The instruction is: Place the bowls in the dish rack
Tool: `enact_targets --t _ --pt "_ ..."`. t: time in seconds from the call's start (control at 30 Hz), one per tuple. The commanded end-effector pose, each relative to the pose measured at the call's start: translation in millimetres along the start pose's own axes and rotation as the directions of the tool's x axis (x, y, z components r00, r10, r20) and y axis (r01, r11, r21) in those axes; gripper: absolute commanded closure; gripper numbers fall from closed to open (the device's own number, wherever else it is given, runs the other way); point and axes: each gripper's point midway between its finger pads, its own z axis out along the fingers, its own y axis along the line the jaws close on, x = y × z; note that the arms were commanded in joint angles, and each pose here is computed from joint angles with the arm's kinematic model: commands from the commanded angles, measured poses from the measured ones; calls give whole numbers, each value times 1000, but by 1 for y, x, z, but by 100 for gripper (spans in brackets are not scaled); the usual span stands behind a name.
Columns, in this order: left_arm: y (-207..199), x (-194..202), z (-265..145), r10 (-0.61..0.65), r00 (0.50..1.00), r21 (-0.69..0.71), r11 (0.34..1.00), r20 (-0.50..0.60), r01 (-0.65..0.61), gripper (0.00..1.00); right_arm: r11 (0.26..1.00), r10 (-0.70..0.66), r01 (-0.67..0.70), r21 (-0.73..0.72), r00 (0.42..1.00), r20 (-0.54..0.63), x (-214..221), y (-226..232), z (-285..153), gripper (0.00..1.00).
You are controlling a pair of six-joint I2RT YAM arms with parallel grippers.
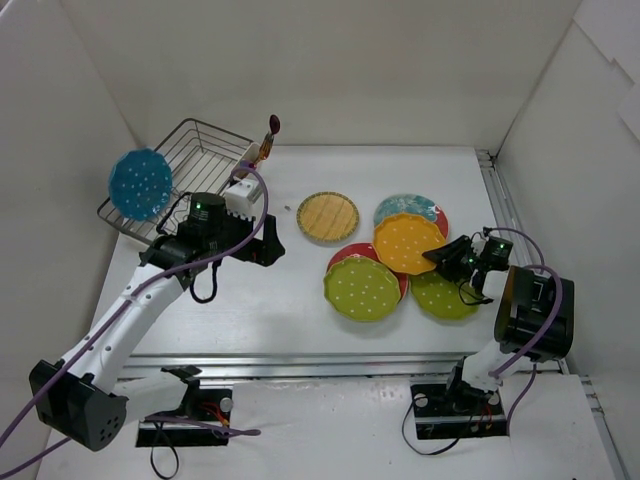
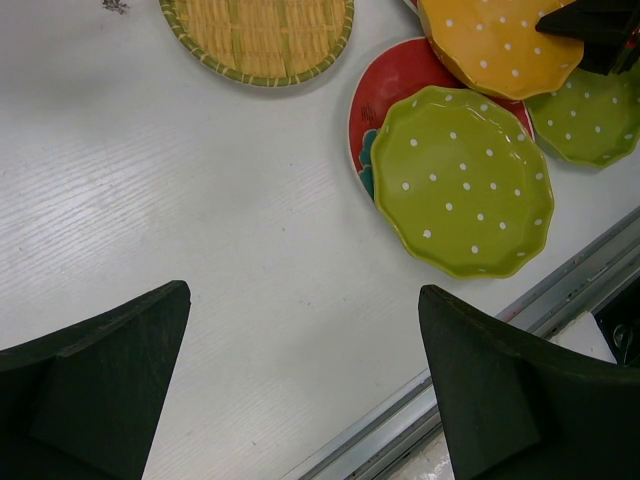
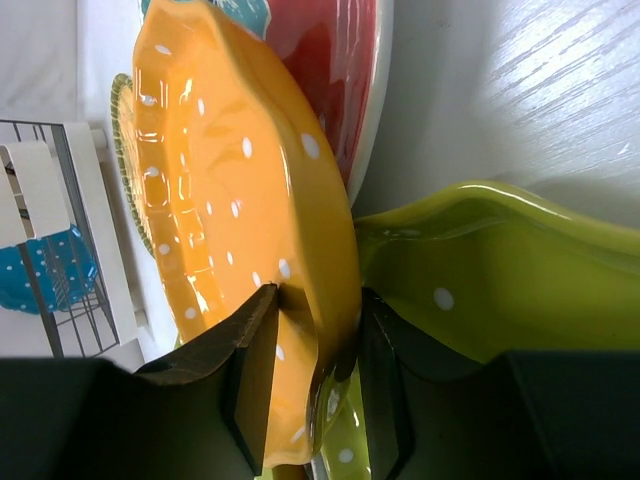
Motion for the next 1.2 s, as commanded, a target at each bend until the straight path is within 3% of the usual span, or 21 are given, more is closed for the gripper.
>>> enact_targets --t 0.0,0.57,0.9,1.03,1.17 --pt "-5 -15 -5 27 998 19 999 59 -29 7 996 -71 72 -44 997 28 -6 15 -8 100" --pt "-31 -32 -1 -133 982 156 981 135 111 9 944 -171 198 -264 977 124 -32 106 -48 100" --pt "-51 -51 26 -258 946 341 922 196 181 8 903 -183 227 -364 971 151 -43 152 -72 100" --pt "-55 -63 40 -346 920 387 886 183 256 8 870 -211 258 -421 965 154 -39 177 -85 100" --pt "-65 -76 59 -355 920 429 867 168 256 8 836 -237 280 -471 960 149 -31 203 -95 100"
